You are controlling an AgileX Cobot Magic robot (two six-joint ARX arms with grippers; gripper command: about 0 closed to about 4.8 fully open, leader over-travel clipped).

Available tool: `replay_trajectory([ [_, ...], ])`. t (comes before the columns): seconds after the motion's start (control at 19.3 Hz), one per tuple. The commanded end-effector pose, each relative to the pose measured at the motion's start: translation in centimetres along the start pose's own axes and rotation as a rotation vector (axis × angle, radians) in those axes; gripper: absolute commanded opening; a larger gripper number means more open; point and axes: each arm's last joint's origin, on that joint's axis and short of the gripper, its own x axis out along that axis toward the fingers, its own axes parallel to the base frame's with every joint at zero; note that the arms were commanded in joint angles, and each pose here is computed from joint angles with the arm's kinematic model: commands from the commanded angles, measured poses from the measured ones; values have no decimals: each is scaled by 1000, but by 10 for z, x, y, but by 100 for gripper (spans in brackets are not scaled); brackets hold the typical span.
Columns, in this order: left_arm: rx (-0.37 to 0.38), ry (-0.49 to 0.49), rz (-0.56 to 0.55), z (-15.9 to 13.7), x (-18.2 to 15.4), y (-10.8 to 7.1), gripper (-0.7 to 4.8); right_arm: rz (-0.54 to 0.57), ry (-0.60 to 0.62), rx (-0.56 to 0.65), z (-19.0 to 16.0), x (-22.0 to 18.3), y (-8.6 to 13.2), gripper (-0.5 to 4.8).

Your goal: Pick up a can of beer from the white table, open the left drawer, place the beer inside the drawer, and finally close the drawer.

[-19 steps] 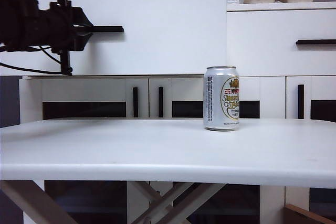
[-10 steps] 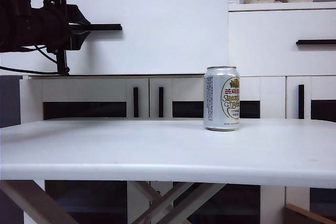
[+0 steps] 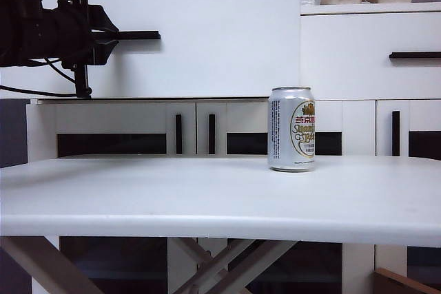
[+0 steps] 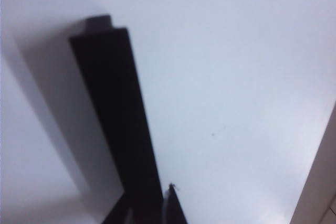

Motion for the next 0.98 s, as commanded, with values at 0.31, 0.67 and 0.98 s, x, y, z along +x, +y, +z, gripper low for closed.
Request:
replay_trajectory([
  [0.31, -8, -8, 82, -5, -38, 22, -5, 1, -23, -4, 4, -2, 0, -5],
  [0.67, -20, -9, 53, -4, -50, 20, -5, 4, -24, -4, 4, -2, 0, -5],
  [0.98, -19, -10, 98, -4, -77, 23, -5, 5, -24, -4, 4, -2, 0, -5],
])
